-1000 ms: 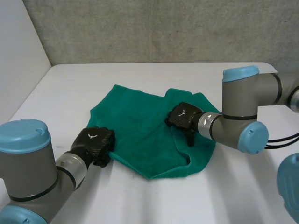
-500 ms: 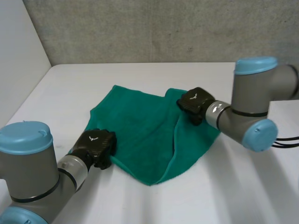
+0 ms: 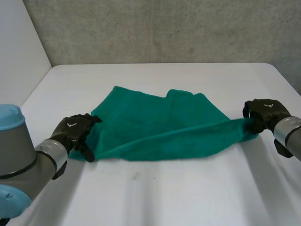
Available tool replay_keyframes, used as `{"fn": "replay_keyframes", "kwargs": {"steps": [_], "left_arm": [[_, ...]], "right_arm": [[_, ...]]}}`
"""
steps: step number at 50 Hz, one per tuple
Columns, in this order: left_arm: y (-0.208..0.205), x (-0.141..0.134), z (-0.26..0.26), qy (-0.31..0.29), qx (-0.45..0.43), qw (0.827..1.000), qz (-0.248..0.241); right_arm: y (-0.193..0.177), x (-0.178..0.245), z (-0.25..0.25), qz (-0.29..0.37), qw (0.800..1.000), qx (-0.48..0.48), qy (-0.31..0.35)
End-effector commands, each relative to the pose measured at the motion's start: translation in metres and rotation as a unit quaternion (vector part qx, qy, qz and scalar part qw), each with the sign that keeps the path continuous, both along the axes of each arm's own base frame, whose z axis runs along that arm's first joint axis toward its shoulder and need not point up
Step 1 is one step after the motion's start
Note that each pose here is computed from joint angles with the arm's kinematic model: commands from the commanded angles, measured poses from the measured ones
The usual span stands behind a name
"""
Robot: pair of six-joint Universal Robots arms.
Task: Fold the towel.
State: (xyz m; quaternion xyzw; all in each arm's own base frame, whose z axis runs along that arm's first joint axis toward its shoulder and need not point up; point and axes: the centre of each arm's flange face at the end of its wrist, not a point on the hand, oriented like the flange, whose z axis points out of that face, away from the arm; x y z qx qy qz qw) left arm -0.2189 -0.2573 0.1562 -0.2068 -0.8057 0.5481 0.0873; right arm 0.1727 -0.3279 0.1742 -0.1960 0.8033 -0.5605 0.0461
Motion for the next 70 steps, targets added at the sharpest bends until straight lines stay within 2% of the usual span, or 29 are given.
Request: {"fn": "replay_keyframes", "kwargs": {"steps": [1, 16, 28, 62, 70], "left_arm": [[-0.001, 0.004, -0.016, 0.003, 0.048, 0.999, -0.013], [-0.009, 0.010, -0.032, -0.003, 0.077, 0.997, -0.001], [-0.009, 0.000, -0.046, -0.006, 0.092, 0.996, -0.015], [-0.048, -0.010, -0.037, 0.004, 0.023, 1.000, -0.016], [-0.042, -0.007, -0.037, -0.001, 0.031, 0.999, -0.013]], "right_arm": [[0.000, -0.005, -0.007, -0.007, 1.000, 0.008, 0.000], [-0.007, -0.012, -0.009, -0.019, 1.000, 0.000, 0.000], [-0.006, -0.011, -0.012, -0.017, 1.000, -0.001, 0.000], [-0.005, -0.012, -0.017, -0.020, 1.000, 0.006, 0.001], [-0.004, -0.011, -0.017, -0.018, 1.000, 0.007, 0.002]]}}
